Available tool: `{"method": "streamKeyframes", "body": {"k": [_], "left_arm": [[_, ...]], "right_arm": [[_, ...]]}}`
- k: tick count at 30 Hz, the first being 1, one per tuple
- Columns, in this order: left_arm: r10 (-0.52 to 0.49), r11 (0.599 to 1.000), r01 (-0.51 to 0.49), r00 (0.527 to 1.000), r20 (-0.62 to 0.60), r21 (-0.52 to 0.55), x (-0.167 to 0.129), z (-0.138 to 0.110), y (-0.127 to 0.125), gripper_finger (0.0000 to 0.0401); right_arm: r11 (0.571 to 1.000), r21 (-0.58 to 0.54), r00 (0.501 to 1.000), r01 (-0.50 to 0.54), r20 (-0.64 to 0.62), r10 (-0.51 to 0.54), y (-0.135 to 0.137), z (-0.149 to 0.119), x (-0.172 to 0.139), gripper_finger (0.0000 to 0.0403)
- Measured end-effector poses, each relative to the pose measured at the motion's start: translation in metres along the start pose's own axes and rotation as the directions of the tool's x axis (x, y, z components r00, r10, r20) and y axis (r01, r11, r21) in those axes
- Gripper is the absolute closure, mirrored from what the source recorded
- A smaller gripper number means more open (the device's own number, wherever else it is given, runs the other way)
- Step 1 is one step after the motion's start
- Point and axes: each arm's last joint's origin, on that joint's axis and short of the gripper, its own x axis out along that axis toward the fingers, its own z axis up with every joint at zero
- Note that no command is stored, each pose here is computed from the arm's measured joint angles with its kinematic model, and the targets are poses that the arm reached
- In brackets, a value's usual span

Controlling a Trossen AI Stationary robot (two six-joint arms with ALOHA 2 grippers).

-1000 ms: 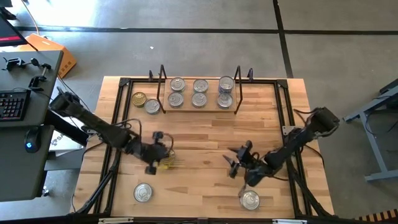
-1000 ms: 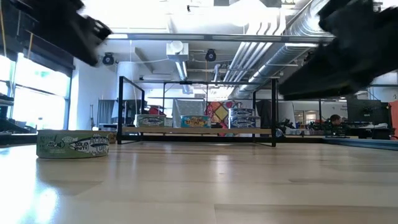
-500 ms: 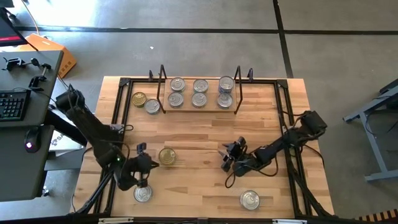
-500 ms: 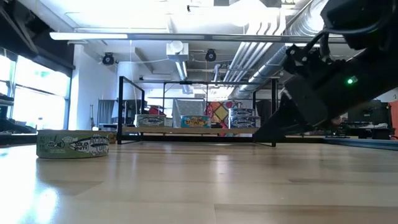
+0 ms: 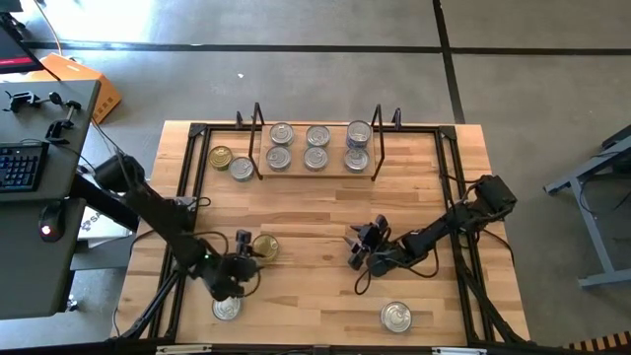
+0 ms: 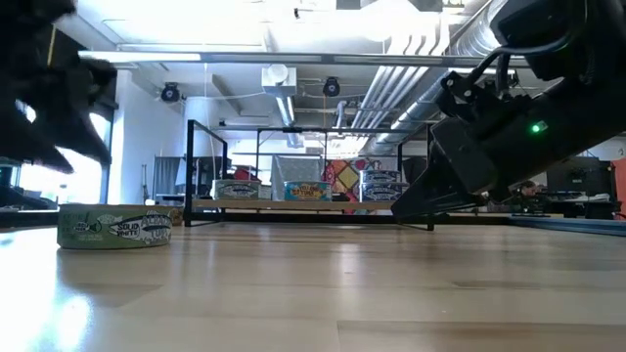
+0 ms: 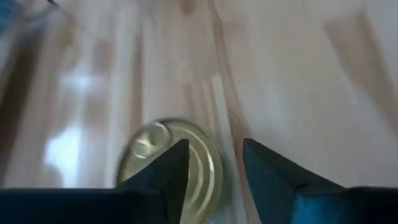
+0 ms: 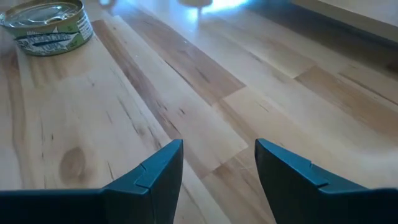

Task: Stack canned seafood by type on shelf
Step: Stack the green tuna can on top of the green tuna can on the shelf

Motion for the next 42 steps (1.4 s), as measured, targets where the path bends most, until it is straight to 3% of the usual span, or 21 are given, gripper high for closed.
{"method": "streamKeyframes", "body": {"k": [3,8,11,13,16,21,26,30,33,35,37,42], "left_arm": [[-0.027,0.999,0.029,0.998,-0.061,0.032,0.014,-0.004,-0.002,0.026],[-0.002,0.999,0.006,0.994,-0.106,0.033,0.029,-0.007,-0.001,0.0331],[0.0,1.0,0.003,0.995,-0.104,0.031,0.031,-0.006,0.0,0.0381],[-0.011,0.999,0.014,0.995,-0.096,0.039,0.031,-0.005,0.0,0.0393],[-0.03,0.997,0.035,0.996,-0.079,0.066,0.029,-0.003,0.0,0.0394],[-0.072,0.996,0.075,0.996,-0.045,0.058,0.024,0.002,0.002,0.04],[-0.066,0.998,0.066,0.998,0.003,0.023,0.018,0.009,0.007,0.0401],[-0.05,0.999,0.051,0.998,0.047,-0.011,0.013,0.011,0.013,0.0401],[-0.052,0.997,0.057,0.994,0.099,-0.046,0.01,0.004,0.018,0.0401],[-0.061,0.993,0.077,0.985,0.163,-0.089,0.008,-0.003,0.021,0.0401],[-0.067,0.985,0.102,0.968,0.241,-0.136,0.005,-0.01,0.025,0.0401],[-0.066,0.968,0.153,0.92,0.387,-0.199,0.002,-0.029,0.033,0.0401]], "right_arm": [[1.0,0.0,1.0,-0.001,0.0,0.001,0.0,0.0,0.0,0.021],[1.0,0.01,1.0,-0.011,0.003,0.011,0.001,0.001,0.0,0.021],[0.994,-0.013,0.994,-0.105,-0.026,0.104,0.005,0.005,0.002,0.021],[0.976,-0.085,0.979,-0.202,-0.057,0.198,0.01,0.011,0.005,0.021],[0.936,-0.201,0.957,-0.29,-0.045,0.287,0.023,0.025,0.011,0.021],[0.836,-0.466,0.94,-0.288,0.03,0.341,0.05,0.047,0.031,0.0207],[0.746,-0.601,0.919,-0.285,0.049,0.391,0.078,0.073,0.062,0.018],[0.645,-0.724,0.937,-0.245,-0.006,0.35,0.093,0.092,0.08,0.0143],[0.548,-0.8,0.95,-0.245,-0.084,0.302,0.098,0.102,0.086,0.0124],[0.505,-0.827,0.953,-0.249,-0.116,0.279,0.099,0.106,0.089,0.012],[0.486,-0.839,0.955,-0.245,-0.123,0.27,0.1,0.107,0.093,0.012],[0.483,-0.848,0.953,-0.219,-0.08,0.292,0.104,0.094,0.111,0.0119]]}}
